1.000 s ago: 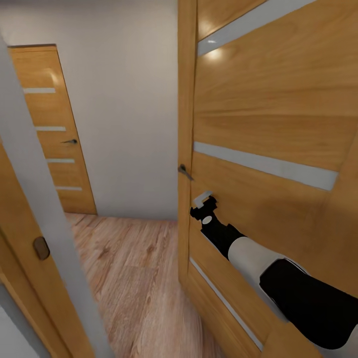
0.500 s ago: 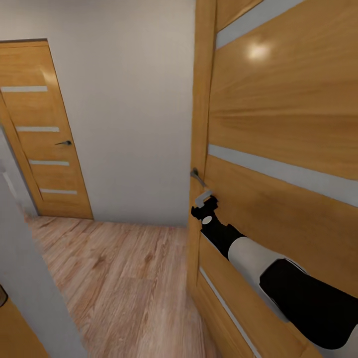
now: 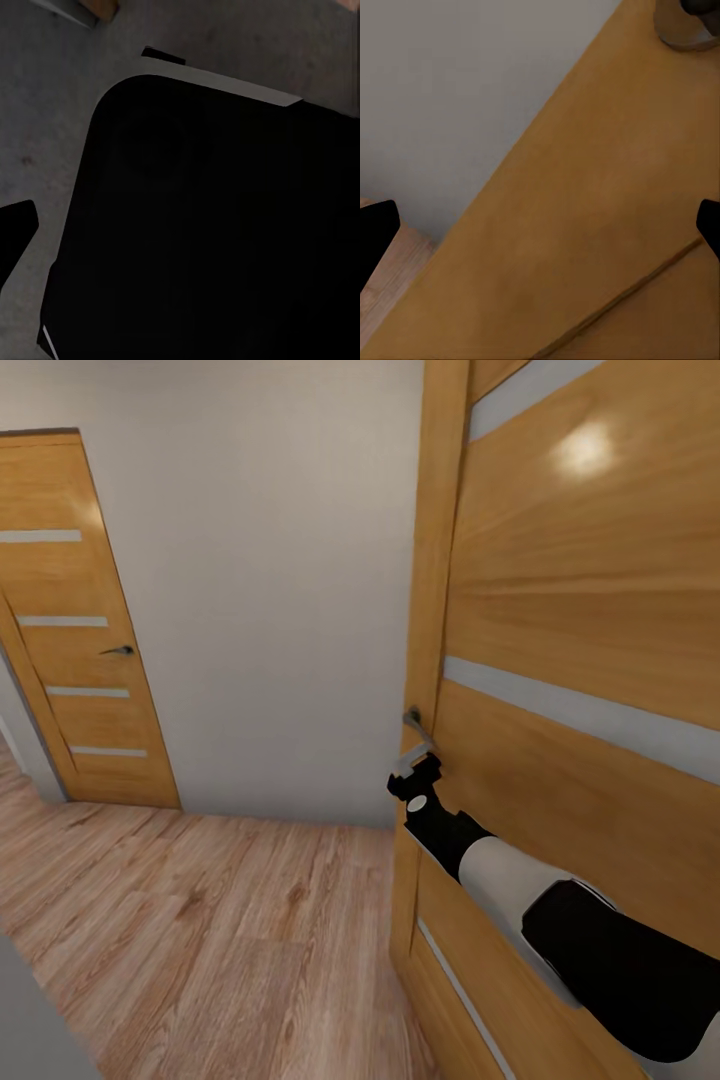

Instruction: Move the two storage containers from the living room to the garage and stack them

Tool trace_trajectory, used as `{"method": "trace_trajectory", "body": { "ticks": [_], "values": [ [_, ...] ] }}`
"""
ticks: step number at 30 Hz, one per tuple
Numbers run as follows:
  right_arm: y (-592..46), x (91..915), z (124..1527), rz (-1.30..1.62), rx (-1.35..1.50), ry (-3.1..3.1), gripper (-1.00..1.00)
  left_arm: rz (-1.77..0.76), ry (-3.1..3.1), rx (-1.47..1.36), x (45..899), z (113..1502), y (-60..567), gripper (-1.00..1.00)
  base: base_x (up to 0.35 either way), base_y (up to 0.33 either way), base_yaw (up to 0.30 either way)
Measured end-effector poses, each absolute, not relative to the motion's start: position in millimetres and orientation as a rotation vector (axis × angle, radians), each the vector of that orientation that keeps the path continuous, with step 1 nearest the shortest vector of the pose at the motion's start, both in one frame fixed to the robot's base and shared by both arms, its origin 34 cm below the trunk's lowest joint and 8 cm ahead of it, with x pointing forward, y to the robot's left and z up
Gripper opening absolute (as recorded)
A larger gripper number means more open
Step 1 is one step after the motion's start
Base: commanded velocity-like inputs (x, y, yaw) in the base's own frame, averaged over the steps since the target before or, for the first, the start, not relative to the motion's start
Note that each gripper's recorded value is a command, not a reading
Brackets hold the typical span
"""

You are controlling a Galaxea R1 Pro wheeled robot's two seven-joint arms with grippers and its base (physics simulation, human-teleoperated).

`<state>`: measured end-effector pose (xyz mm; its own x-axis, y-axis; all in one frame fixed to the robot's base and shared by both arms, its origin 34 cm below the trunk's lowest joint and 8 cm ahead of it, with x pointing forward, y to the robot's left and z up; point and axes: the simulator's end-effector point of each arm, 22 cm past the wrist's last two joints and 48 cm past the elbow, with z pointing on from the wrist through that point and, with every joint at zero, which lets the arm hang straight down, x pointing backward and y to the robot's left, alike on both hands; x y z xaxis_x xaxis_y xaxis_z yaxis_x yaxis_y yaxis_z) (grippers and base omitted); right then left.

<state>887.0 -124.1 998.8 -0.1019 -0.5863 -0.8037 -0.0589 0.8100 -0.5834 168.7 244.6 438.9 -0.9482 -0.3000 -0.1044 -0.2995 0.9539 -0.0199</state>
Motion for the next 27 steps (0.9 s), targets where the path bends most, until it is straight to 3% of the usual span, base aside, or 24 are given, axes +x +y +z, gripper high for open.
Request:
{"method": "trace_trajectory", "body": {
  "ticks": [9, 15, 27],
  "values": [
    [-130, 888, 1000, -0.493, -0.508, 1.625, 1.00, -0.006, 3.000, -0.461, 169, 439, 245, 1.00, 0.010, 0.000, 0.000],
    [-187, 894, 1002, -0.576, -0.449, 1.633, 1.00, -0.006, 3.000, -0.461, 169, 439, 245, 1.00, 0.000, 0.000, 0.000],
    [-238, 896, 1003, -0.659, -0.429, 1.632, 1.00, -0.006, 3.000, -0.459, 169, 439, 245, 1.00, 0.000, 0.000, 0.000]
  ]
}}
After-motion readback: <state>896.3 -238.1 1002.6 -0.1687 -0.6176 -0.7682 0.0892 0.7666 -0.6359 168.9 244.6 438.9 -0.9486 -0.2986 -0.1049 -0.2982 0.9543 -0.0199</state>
